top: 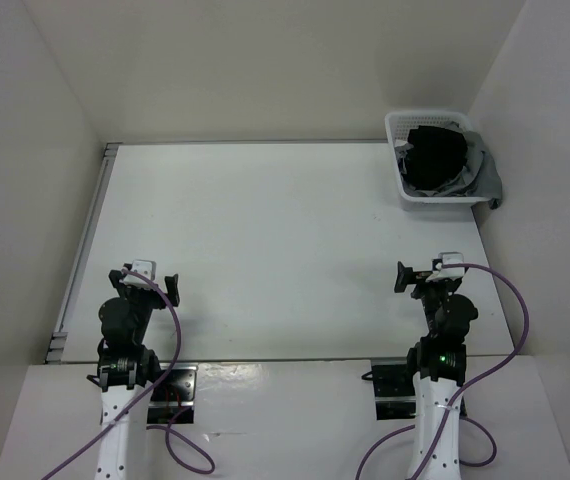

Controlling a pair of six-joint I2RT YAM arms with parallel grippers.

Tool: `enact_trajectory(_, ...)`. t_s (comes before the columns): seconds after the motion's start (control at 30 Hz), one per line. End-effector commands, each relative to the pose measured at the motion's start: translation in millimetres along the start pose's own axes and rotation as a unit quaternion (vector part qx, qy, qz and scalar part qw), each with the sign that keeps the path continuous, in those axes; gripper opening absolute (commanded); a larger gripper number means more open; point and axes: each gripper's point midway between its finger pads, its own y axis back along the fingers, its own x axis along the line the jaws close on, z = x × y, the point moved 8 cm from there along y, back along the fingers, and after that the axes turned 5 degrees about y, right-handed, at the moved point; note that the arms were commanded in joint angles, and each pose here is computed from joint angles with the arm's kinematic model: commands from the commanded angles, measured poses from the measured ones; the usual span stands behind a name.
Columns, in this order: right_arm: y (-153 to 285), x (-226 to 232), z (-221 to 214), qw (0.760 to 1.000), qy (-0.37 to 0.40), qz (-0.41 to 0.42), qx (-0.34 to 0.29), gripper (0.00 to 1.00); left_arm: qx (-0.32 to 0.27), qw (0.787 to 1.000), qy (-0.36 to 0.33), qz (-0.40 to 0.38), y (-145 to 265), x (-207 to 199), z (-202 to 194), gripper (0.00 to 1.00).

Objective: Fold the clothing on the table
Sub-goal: Grab the skirt from the pile

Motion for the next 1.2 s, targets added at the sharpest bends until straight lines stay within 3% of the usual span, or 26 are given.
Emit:
enact_trajectory(0.0,-1,1,-7,1.000,0.010,0.000,-0.021,0.99,-0.051,0.999,-0.009,0.002,0,0,3,1.00)
enact_trajectory(0.37,-1,2,-7,1.000,0.011,0.006,-0.022,0.99,-0.051,0.999,-0.009,0.002,0,0,3,1.00)
enact_trajectory(0.6,17,10,69,0.990,0.050,0.069,-0.112,0.99,-0.058,0.998,-0.015,-0.011,1,-2,9,1.00)
enact_trajectory(0.67,23,6,87,0.988,0.065,0.052,-0.133,0.99,-0.083,0.994,-0.063,-0.041,4,-6,25,1.00)
enact_trajectory(0.7,31,3,104,0.985,0.078,0.037,-0.151,0.99,-0.125,0.985,-0.106,-0.062,5,-9,42,1.00)
enact_trajectory(0.77,38,-4,124,0.982,0.069,-0.002,-0.176,0.99,-0.184,0.981,-0.065,-0.022,8,-4,65,1.00)
enact_trajectory(0.8,45,-3,139,0.979,0.038,-0.010,-0.199,0.99,-0.244,0.969,-0.029,0.016,13,1,86,1.00)
enact_trajectory(0.9,54,-9,166,0.974,0.012,-0.038,-0.224,0.99,-0.282,0.957,-0.066,0.025,24,2,115,1.00)
enact_trajectory(0.97,33,-16,157,0.991,-0.013,-0.045,-0.127,0.99,-0.268,0.959,-0.083,0.036,29,4,128,1.00)
enact_trajectory(1.0,31,-23,172,0.991,-0.027,-0.069,-0.112,0.99,-0.248,0.964,-0.086,0.050,28,8,127,1.00)
enact_trajectory(1.03,6,-29,157,0.996,-0.043,-0.070,-0.030,0.99,-0.215,0.970,-0.080,0.080,20,16,123,1.00)
enact_trajectory(1.1,-9,-39,175,0.995,-0.049,-0.083,0.001,0.99,-0.202,0.970,-0.072,0.113,14,23,136,1.00)
enact_trajectory(1.17,-39,-47,182,0.993,-0.066,-0.079,0.057,0.99,-0.125,0.981,-0.020,0.147,-12,33,132,1.00)
